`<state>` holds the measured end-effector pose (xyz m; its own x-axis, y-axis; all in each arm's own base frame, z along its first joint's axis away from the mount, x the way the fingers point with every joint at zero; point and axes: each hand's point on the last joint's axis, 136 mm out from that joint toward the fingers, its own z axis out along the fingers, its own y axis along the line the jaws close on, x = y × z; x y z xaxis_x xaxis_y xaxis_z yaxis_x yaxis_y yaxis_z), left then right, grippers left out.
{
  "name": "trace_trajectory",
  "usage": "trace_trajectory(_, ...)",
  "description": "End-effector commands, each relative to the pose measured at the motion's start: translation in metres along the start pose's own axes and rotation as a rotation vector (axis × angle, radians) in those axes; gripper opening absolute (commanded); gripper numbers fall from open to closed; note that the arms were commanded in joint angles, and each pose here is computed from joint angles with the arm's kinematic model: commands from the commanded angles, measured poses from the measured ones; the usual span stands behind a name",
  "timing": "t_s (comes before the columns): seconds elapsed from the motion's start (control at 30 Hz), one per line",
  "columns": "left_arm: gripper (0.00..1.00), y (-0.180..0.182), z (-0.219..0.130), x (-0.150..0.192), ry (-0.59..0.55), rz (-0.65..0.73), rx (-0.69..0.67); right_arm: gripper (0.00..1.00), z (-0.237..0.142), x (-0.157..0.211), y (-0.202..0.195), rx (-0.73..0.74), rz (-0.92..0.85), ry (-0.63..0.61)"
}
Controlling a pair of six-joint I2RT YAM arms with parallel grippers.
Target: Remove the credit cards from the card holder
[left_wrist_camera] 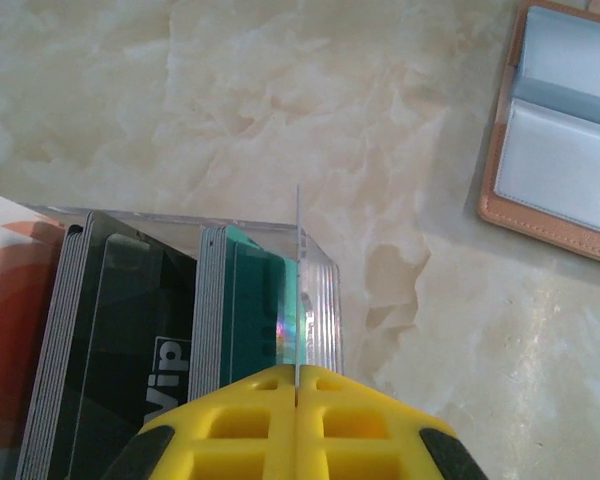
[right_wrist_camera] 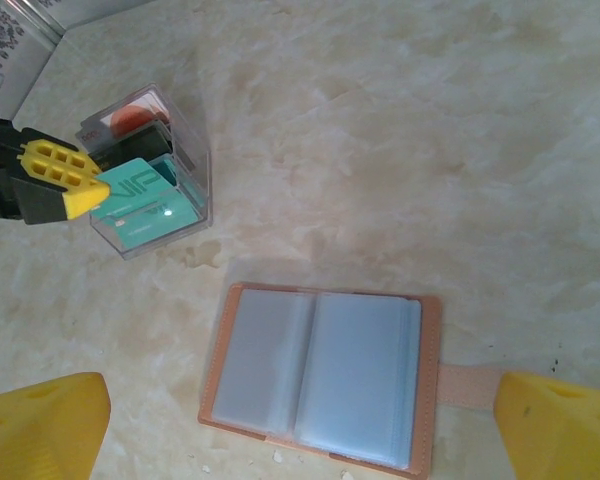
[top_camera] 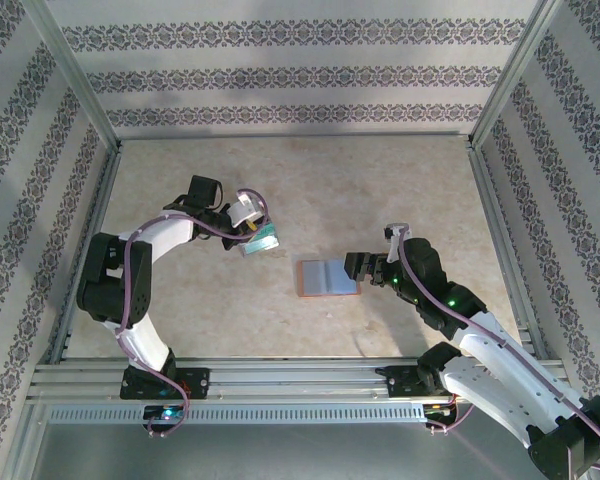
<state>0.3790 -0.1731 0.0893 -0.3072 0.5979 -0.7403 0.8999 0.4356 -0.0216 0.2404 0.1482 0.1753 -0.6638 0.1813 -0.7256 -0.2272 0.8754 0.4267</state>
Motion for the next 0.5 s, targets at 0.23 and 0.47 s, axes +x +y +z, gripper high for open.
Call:
trace_trajectory(0.23, 0.14, 0.0011, 0.0001, 0.0074, 0.075, -0.052, 0.078, 0.98, -0.0027, -0.0016, -0.0001, -0.002, 0.009, -0.005)
trace_trajectory(0.47, 0.17, 0.0017, -0.0011, 0.0052, 0.064, -0.060, 0.072, 0.98, -0.0030, -0.0007, -0.0012, 0.000, 0.009, -0.005)
